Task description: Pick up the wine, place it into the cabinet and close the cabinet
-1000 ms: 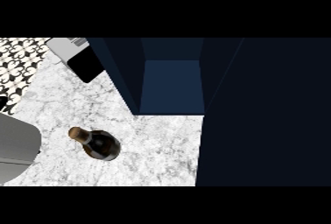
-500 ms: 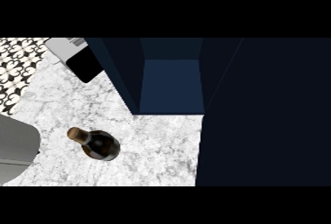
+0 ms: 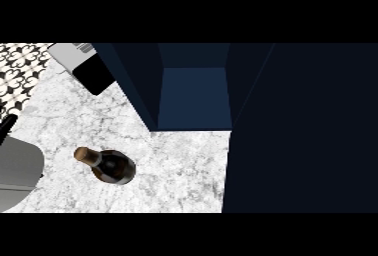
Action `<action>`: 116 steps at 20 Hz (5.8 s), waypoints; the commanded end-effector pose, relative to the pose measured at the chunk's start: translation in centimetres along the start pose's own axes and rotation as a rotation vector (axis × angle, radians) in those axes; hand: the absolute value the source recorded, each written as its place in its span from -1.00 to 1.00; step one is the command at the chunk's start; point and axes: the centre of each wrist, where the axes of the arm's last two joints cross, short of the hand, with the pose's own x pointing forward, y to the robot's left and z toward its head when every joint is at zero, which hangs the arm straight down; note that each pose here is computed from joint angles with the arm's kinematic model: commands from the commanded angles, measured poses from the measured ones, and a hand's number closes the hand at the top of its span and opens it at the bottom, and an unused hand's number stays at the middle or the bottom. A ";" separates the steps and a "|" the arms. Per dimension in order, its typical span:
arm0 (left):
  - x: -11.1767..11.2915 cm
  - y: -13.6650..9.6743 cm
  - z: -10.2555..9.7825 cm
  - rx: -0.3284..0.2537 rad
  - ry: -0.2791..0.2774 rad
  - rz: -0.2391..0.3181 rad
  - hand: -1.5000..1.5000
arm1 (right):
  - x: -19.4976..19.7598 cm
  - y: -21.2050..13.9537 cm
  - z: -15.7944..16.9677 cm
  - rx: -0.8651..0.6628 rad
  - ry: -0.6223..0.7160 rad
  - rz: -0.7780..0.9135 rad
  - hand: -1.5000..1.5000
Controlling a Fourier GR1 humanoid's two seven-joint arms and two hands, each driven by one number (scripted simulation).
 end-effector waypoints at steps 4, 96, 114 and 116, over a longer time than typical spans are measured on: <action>-5.2 0.5 -2.8 -0.006 0.038 -0.028 -1.00 | 2.8 -0.3 2.3 0.028 -0.085 -0.045 -1.00; -25.6 -2.2 -7.7 0.034 0.006 -0.362 1.00 | 0.5 0.1 2.6 0.019 -0.046 -0.008 -1.00; -22.9 -11.8 -14.0 -0.012 0.053 -0.537 1.00 | -1.1 -1.3 3.1 0.014 -0.068 -0.013 -1.00; -21.9 -12.1 -14.6 -0.010 0.049 -0.526 1.00 | 0.0 -1.6 3.3 0.038 -0.040 0.002 -1.00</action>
